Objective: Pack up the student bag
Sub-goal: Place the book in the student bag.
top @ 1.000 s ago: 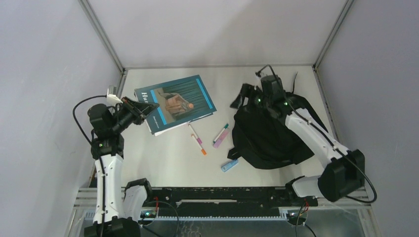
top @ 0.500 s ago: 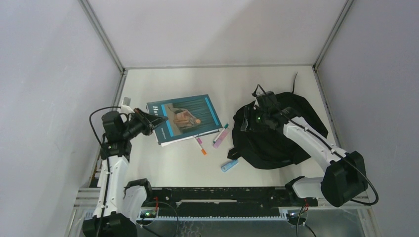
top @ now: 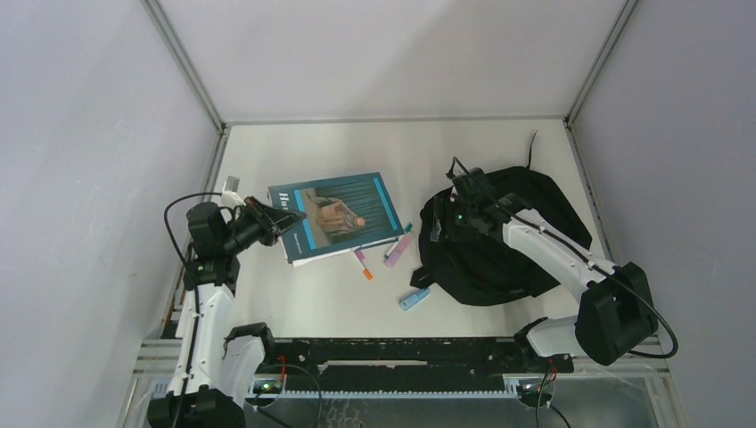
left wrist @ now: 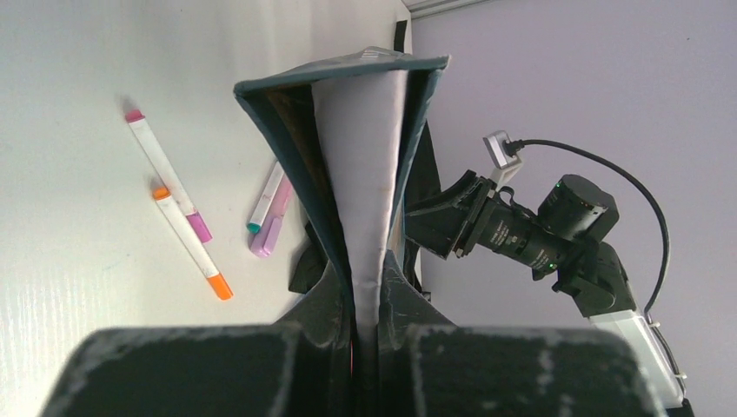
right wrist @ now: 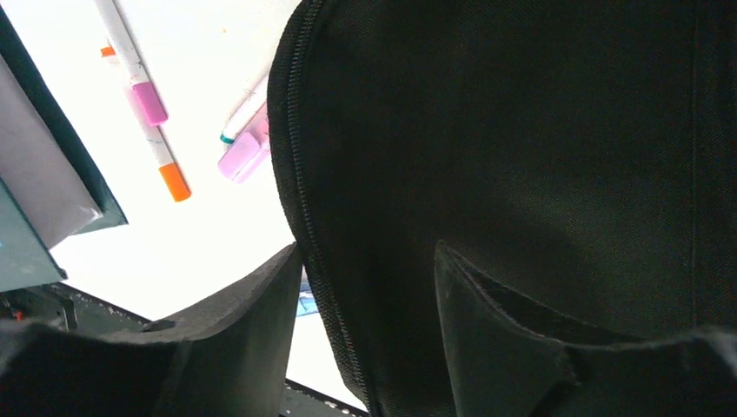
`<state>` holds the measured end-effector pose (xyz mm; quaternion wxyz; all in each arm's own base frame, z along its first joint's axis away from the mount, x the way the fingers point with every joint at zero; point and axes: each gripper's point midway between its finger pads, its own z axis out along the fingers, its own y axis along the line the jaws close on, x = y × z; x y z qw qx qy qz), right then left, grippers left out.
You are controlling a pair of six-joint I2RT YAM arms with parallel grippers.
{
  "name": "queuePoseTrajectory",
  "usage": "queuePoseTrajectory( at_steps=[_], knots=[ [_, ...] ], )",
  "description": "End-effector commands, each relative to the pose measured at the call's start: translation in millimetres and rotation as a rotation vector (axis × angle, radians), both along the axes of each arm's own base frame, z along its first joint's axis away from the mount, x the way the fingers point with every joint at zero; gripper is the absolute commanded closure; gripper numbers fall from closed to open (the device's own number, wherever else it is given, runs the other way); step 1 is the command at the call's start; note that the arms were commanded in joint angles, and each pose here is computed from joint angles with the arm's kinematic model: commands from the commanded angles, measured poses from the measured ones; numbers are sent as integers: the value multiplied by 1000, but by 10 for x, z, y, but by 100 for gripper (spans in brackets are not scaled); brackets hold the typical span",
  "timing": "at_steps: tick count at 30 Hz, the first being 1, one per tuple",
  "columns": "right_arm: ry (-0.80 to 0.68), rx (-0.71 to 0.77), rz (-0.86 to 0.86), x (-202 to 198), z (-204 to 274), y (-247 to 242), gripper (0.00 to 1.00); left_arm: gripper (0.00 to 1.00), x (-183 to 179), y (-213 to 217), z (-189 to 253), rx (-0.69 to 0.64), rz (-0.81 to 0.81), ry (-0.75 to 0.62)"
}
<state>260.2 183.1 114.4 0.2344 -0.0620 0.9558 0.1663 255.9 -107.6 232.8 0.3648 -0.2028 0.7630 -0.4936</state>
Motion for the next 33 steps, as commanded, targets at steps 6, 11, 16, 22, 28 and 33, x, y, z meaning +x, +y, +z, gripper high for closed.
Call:
queuePoseTrajectory(
  at_steps=[6, 11, 16, 22, 28, 33],
  knots=[
    [-71, -40, -36, 102, 83, -73, 82, 100, -15, -99, 63, -16, -32, -40],
    [-176, -13, -148, 147, 478, -321, 100, 100, -34, -218, 105, -42, -49, -33],
    [-306, 76, -252, 136, 961, -545, 100, 100, -59, -477, 224, -87, -75, -38],
    [-400, 133, -314, 123, 1346, -625, 100, 100, 15, -866, 282, -193, -115, -32],
    [-458, 159, -370, 185, 1540, -696, 100, 100, 180, -1263, 183, -227, -84, 35],
    [-483, 190, -378, 223, 1670, -696, 100, 100, 310, -1690, -2, -204, -106, 113]
  ],
)
